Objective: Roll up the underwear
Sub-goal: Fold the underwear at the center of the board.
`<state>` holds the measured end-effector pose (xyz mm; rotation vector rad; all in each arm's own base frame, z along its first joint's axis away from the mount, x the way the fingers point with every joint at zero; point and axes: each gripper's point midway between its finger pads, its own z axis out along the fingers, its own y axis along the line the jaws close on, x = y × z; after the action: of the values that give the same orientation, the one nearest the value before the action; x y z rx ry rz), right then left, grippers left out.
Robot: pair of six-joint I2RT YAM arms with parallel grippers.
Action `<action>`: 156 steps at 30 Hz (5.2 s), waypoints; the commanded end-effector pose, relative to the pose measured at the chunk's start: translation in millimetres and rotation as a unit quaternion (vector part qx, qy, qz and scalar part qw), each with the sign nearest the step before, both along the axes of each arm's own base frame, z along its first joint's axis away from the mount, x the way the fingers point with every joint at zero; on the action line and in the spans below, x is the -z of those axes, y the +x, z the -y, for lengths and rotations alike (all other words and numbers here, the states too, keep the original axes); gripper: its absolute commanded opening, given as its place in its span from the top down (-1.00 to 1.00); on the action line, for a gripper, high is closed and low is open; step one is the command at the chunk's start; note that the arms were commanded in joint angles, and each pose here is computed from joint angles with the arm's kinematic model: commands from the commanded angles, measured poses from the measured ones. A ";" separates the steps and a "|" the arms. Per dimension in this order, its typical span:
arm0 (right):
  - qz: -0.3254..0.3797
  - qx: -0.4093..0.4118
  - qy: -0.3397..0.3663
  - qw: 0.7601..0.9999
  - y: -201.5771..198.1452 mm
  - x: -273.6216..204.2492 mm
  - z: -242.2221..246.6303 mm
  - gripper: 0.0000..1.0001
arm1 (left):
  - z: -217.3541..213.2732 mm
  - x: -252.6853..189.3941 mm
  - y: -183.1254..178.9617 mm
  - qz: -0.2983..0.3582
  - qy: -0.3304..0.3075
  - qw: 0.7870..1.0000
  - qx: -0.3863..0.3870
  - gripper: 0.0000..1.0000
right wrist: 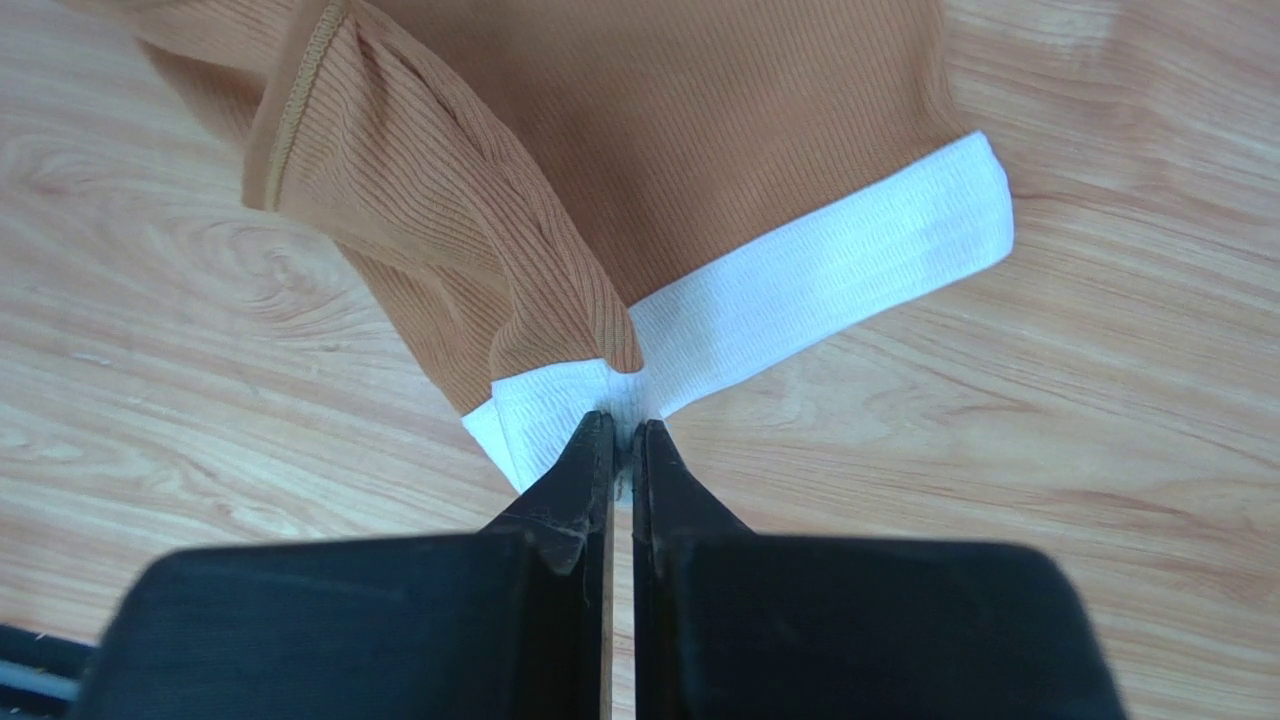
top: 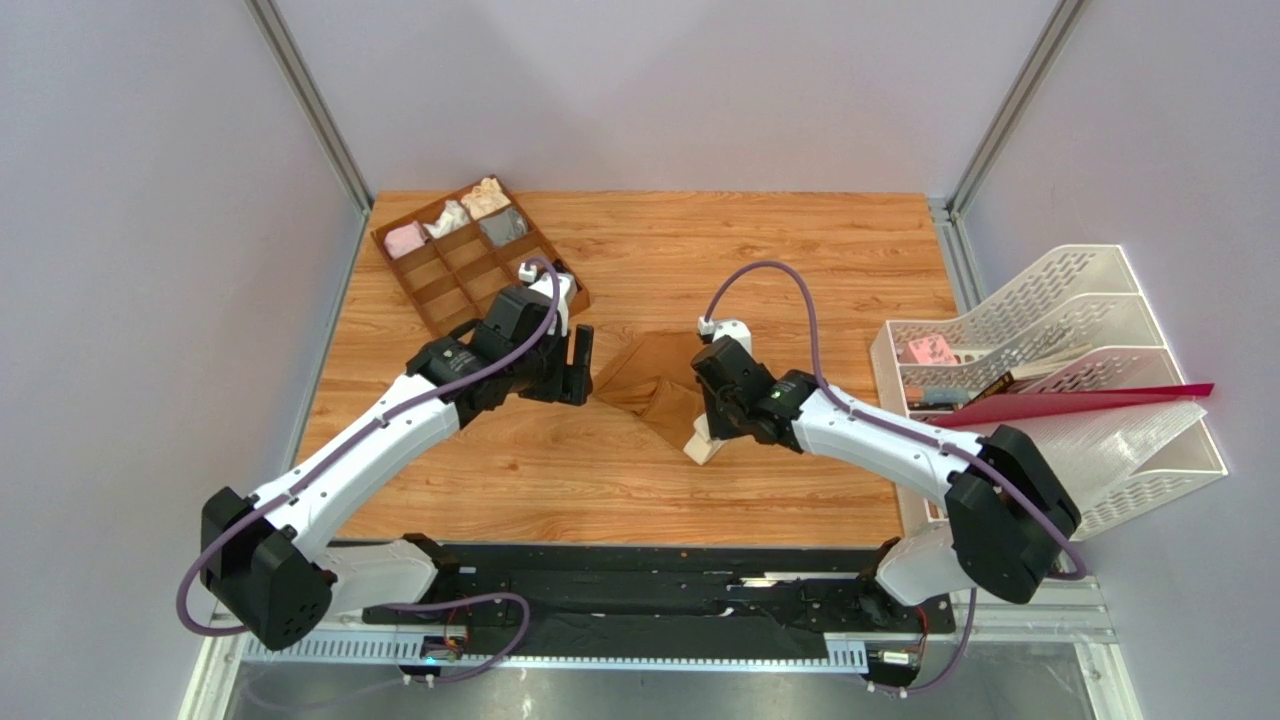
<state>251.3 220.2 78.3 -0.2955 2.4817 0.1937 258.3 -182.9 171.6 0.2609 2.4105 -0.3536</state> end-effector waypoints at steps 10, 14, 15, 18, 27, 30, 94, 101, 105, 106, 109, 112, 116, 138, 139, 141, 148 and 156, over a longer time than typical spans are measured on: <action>-0.016 0.073 -0.057 0.996 29.2 24.2 40.5 1.00 | 20.1 6.5 14.6 0.006 -0.019 1.000 0.010 -0.55; -0.019 0.069 -0.065 0.995 32.9 29.5 39.7 1.00 | 25.8 15.5 19.2 0.000 -0.017 1.000 0.017 -0.55; -0.019 0.071 -0.067 0.995 34.2 30.0 40.3 1.00 | 27.7 19.6 21.5 -0.003 -0.014 1.000 0.018 -0.55; -0.019 0.073 -0.073 0.995 37.3 32.7 41.7 1.00 | 32.5 29.3 28.3 -0.008 -0.006 1.000 0.022 -0.56; -0.013 0.070 -0.081 0.994 45.3 29.2 46.2 1.00 | 42.3 62.4 66.6 -0.018 0.043 0.999 0.009 -0.47; -0.011 0.069 -0.080 0.994 49.3 26.4 46.7 1.00 | 44.6 67.7 81.2 -0.017 0.047 0.999 0.004 -0.38; -0.012 0.074 -0.055 0.996 63.5 0.1 49.8 1.00 | 82.4 80.7 99.9 0.009 -0.057 0.996 0.072 1.00; 0.000 0.072 -0.069 0.995 73.7 -10.4 52.4 1.00 | 83.3 71.1 107.0 -0.002 -0.043 0.997 0.067 1.00; -0.002 0.083 -0.078 0.994 81.5 -6.7 59.5 1.00 | 85.7 68.8 116.2 -0.003 -0.040 0.997 0.063 1.00; -0.003 0.082 -0.079 0.994 83.5 -4.9 59.9 1.00 | 86.5 69.3 116.7 -0.006 -0.039 0.997 0.065 1.00; -0.008 0.087 -0.081 0.993 87.5 0.1 63.5 1.00 | 91.0 72.3 122.0 -0.012 -0.039 0.997 0.069 1.00; -0.013 0.090 -0.080 0.993 91.4 3.8 65.9 1.00 | 92.4 75.8 121.7 -0.021 -0.035 0.996 0.074 1.00; -0.023 0.093 -0.084 0.992 95.1 16.0 68.0 1.00 | 94.6 72.6 112.7 -0.016 -0.052 0.994 0.091 1.00; -0.042 0.098 -0.087 0.990 94.0 31.2 71.9 0.85 | 85.0 120.3 99.9 -0.062 -0.038 0.995 0.064 0.26; -0.038 0.098 -0.086 0.991 94.3 26.6 72.2 0.69 | 83.3 128.3 100.8 -0.071 -0.031 0.995 0.060 0.27; -0.024 0.101 -0.080 0.991 92.6 9.4 74.6 0.16 | 81.6 135.9 102.1 -0.078 -0.024 0.995 0.054 0.28; -0.004 0.120 -0.020 0.993 70.3 -27.5 74.7 -0.03 | 79.7 139.8 100.6 -0.084 -0.020 0.995 0.049 0.28; -0.063 0.080 0.071 0.992 28.5 1.7 35.1 0.52 | 81.1 137.3 103.3 -0.083 -0.019 0.995 0.051 0.29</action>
<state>297.7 161.8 96.0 -0.0250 2.5289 0.1897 353.1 -261.8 27.3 0.3645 2.5676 -0.4902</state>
